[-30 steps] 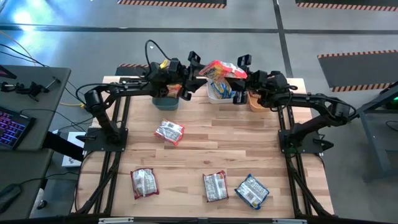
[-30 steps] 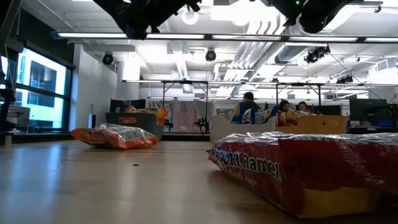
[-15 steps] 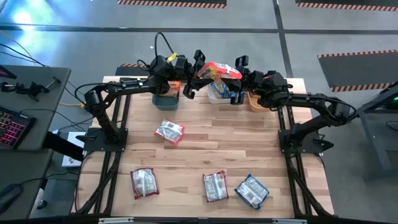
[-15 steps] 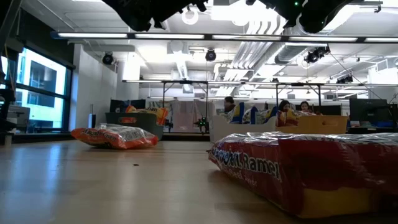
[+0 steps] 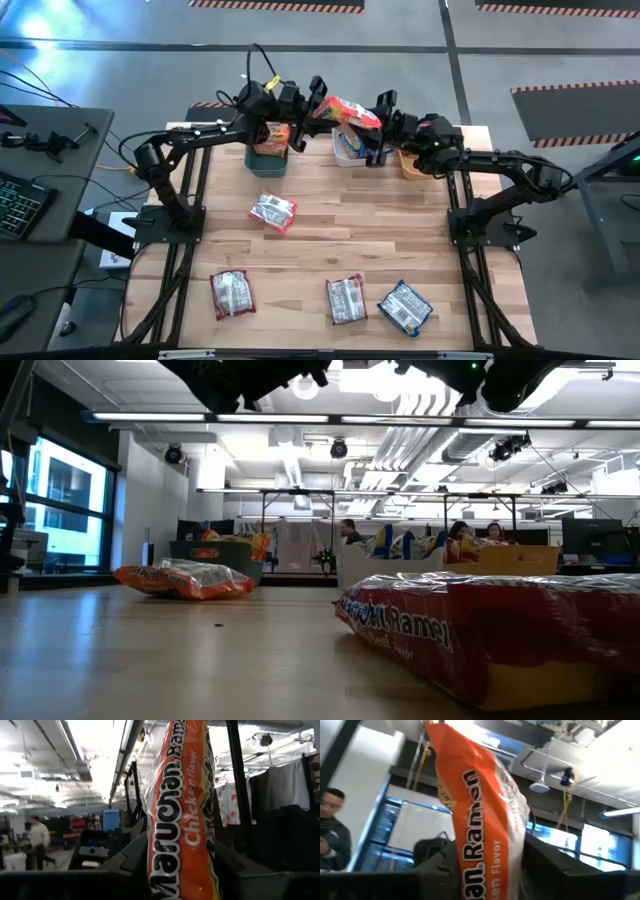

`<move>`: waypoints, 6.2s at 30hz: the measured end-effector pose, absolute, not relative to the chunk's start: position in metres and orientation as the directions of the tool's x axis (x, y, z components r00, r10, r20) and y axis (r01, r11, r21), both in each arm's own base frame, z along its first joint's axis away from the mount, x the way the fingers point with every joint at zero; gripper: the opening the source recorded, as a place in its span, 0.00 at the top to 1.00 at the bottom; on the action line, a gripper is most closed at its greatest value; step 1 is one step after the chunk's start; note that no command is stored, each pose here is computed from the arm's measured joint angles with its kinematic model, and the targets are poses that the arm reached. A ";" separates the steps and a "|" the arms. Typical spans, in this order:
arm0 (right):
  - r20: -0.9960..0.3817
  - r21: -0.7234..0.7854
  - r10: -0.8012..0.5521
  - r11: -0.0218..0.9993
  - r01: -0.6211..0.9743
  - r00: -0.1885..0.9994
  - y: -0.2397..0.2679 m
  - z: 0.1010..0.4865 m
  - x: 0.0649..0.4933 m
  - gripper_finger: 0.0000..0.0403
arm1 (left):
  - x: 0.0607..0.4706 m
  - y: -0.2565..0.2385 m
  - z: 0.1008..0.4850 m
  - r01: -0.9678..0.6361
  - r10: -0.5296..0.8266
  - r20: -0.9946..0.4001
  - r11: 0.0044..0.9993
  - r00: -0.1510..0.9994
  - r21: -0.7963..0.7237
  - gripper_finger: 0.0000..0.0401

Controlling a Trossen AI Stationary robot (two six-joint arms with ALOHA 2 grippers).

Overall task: Sort Maruchan noodles
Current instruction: Put the right orange noodle pack into the blue bin

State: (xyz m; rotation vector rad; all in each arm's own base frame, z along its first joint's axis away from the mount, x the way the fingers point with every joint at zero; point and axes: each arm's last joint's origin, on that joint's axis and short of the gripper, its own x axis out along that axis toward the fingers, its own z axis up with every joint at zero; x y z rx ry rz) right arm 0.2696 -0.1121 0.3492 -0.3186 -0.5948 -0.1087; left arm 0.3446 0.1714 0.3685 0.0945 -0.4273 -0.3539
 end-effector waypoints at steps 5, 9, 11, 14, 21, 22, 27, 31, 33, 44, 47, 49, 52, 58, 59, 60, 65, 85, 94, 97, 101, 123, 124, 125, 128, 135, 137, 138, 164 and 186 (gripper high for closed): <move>0.535 -0.236 -0.081 0.942 0.241 0.841 -0.116 0.345 0.272 0.51 | 0.332 0.182 0.373 0.344 -0.364 0.315 0.931 0.876 0.119 0.69; 0.469 -0.275 -0.127 0.920 0.281 0.874 -0.120 0.341 0.272 0.46 | 0.313 0.192 0.377 0.313 -0.321 0.185 0.947 0.929 0.071 0.69; 0.428 -0.290 -0.152 0.911 0.294 0.891 -0.121 0.340 0.270 0.46 | 0.300 0.195 0.378 0.278 -0.283 0.102 0.959 0.954 0.054 0.69; 0.339 -0.294 -0.215 0.900 0.321 0.916 -0.125 0.336 0.268 0.47 | 0.276 0.195 0.382 0.198 -0.198 -0.012 0.980 0.980 0.036 0.69; 0.136 -0.296 -0.355 0.876 0.380 0.925 -0.134 0.321 0.263 0.58 | 0.221 0.180 0.392 -0.163 0.235 -0.431 0.967 0.871 0.198 0.69; 0.113 -0.296 -0.362 0.877 0.379 0.925 -0.135 0.319 0.263 0.60 | 0.217 0.179 0.389 -0.196 0.287 -0.488 0.953 0.824 0.229 0.69; 0.029 -0.296 -0.369 0.885 0.361 0.929 -0.137 0.311 0.262 0.72 | 0.200 0.177 0.368 -0.161 0.312 -0.690 0.948 0.653 0.276 0.69; 0.003 -0.298 -0.353 0.893 0.337 0.936 -0.136 0.308 0.263 0.81 | 0.193 0.184 0.345 -0.108 0.300 -0.748 0.949 0.591 0.296 0.69; -0.010 -0.306 -0.352 0.892 0.332 0.936 -0.136 0.307 0.263 0.85 | 0.191 0.187 0.333 -0.097 0.297 -0.761 0.950 0.576 0.297 0.69; -0.058 -0.300 -0.309 0.912 0.279 0.949 -0.135 0.302 0.263 0.99 | 0.189 0.187 0.249 0.001 0.249 -0.780 0.953 0.574 0.304 0.69; -0.060 -0.300 -0.308 0.913 0.277 0.950 -0.135 0.302 0.263 1.00 | 0.188 0.187 0.234 -0.003 0.254 -0.766 0.950 0.591 0.312 0.69; -0.060 -0.300 -0.308 0.913 0.277 0.950 -0.135 0.302 0.263 1.00 | 0.186 0.187 0.226 -0.013 0.266 -0.763 0.947 0.589 0.320 0.69; -0.059 -0.299 -0.308 0.913 0.277 0.950 -0.135 0.302 0.263 1.00 | 0.182 0.190 0.221 -0.036 0.283 -0.759 0.945 0.586 0.325 0.69; -0.060 -0.300 -0.308 0.913 0.277 0.950 -0.135 0.302 0.263 1.00 | 0.176 0.196 0.221 -0.083 0.321 -0.758 0.939 0.568 0.335 0.69; -0.060 -0.299 -0.307 0.913 0.277 0.950 -0.135 0.302 0.263 1.00 | 0.176 0.196 0.221 -0.086 0.318 -0.759 0.940 0.568 0.330 0.69; -0.061 -0.299 -0.307 0.913 0.276 0.950 -0.135 0.302 0.263 1.00 | 0.175 0.196 0.221 -0.082 0.310 -0.761 0.943 0.570 0.323 0.69; -0.065 -0.298 -0.307 0.914 0.275 0.950 -0.135 0.301 0.263 1.00 | 0.176 0.194 0.220 -0.082 0.267 -0.758 0.958 0.595 0.274 0.69; -0.088 -0.292 -0.306 0.918 0.269 0.948 -0.135 0.299 0.263 1.00 | 0.191 0.213 0.183 -0.097 0.252 -0.804 0.966 0.538 0.239 0.68; -0.088 -0.293 -0.306 0.918 0.269 0.948 -0.135 0.299 0.263 1.00 | 0.194 0.212 0.180 -0.184 0.339 -0.829 0.940 0.444 0.286 0.51; -0.088 -0.293 -0.306 0.917 0.269 0.948 -0.135 0.299 0.263 1.00 | 0.196 0.210 0.180 -0.185 0.360 -0.832 0.933 0.422 0.310 0.51; -0.088 -0.293 -0.306 0.918 0.269 0.948 -0.135 0.299 0.263 1.00 | 0.199 0.206 0.182 -0.180 0.389 -0.830 0.921 0.400 0.344 0.51; -0.088 -0.293 -0.306 0.917 0.269 0.948 -0.135 0.299 0.263 1.00 | 0.206 0.186 0.195 -0.295 0.487 -0.815 0.866 0.313 0.404 0.50; -0.088 -0.293 -0.306 0.918 0.268 0.948 -0.135 0.299 0.263 1.00 | 0.206 0.186 0.195 -0.303 0.489 -0.815 0.864 0.311 0.403 0.50; -0.088 -0.293 -0.306 0.918 0.268 0.948 -0.135 0.299 0.263 1.00 | 0.206 0.186 0.195 -0.310 0.490 -0.815 0.862 0.310 0.400 0.50; -0.088 -0.293 -0.306 0.918 0.268 0.948 -0.135 0.299 0.263 1.00 | 0.205 0.186 0.194 -0.329 0.492 -0.815 0.858 0.305 0.394 0.48; -0.088 -0.293 -0.306 0.917 0.269 0.948 -0.135 0.299 0.263 1.00 | 0.206 0.185 0.194 -0.304 0.491 -0.817 0.862 0.301 0.406 0.38; -0.088 -0.293 -0.306 0.917 0.269 0.948 -0.135 0.299 0.263 1.00 | 0.207 0.184 0.195 -0.283 0.504 -0.812 0.857 0.295 0.430 0.36; -0.088 -0.293 -0.306 0.917 0.269 0.948 -0.135 0.299 0.263 1.00 | 0.208 0.183 0.195 -0.275 0.517 -0.806 0.851 0.290 0.447 0.35; -0.089 -0.294 -0.304 0.918 0.267 0.948 -0.135 0.299 0.263 1.00 | 0.213 0.152 0.233 -0.299 0.598 -0.697 0.801 0.396 0.518 0.53; -0.089 -0.301 -0.302 0.917 0.263 0.949 -0.135 0.299 0.263 1.00 | 0.192 0.176 0.223 -0.634 0.468 -0.781 0.764 0.414 0.122 0.50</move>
